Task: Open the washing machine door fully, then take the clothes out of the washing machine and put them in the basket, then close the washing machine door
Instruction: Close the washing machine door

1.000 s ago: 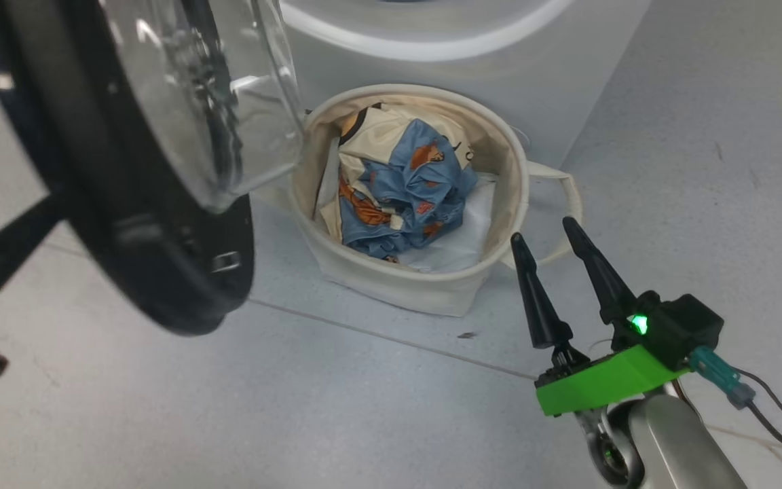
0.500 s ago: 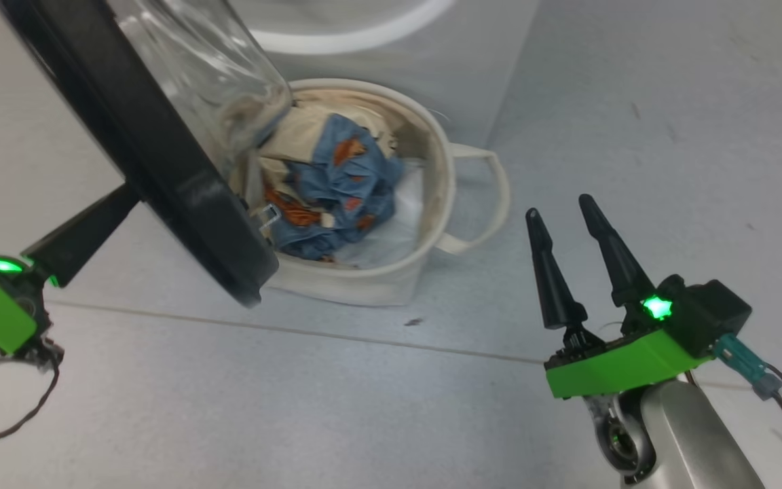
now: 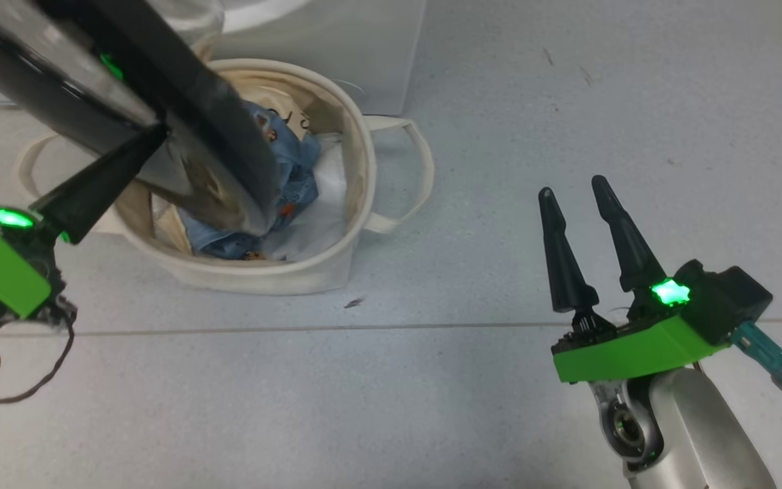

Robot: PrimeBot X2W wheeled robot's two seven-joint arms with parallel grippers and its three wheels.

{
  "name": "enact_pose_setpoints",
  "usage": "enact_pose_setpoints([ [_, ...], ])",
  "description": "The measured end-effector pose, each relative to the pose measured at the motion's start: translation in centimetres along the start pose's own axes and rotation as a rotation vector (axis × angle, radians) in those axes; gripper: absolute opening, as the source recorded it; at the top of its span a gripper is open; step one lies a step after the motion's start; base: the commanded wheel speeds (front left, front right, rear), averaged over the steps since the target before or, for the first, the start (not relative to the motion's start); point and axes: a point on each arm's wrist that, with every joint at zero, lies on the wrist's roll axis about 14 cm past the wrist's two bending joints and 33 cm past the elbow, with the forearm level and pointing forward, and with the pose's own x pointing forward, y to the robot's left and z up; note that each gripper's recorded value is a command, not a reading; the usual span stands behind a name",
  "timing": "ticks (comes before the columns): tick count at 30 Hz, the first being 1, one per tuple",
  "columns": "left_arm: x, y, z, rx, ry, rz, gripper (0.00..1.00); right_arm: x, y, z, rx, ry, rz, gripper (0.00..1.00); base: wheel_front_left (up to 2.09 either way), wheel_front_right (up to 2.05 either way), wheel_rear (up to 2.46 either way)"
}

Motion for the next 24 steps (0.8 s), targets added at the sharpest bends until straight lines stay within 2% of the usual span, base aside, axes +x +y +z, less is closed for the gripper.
enact_pose_setpoints([
  [6, 3.3, -0.8, 0.5, 0.034, -0.006, -0.061, 0.0, -0.3, -1.5, 0.0, -0.002, 0.003, -0.043, 1.0, 0.0, 0.0, 0.0],
  [13, 5.6, -0.7, -0.3, 0.022, -0.002, -0.078, 0.0, -0.5, -2.2, -0.3, -0.001, 0.014, -0.064, 1.0, 0.0, 0.0, 0.0],
  [24, 2.1, 0.1, -0.8, 0.042, -0.064, 0.029, 0.0, -0.4, -0.1, 0.8, 0.014, -0.014, -0.009, 1.0, 0.0, 0.0, 0.0],
])
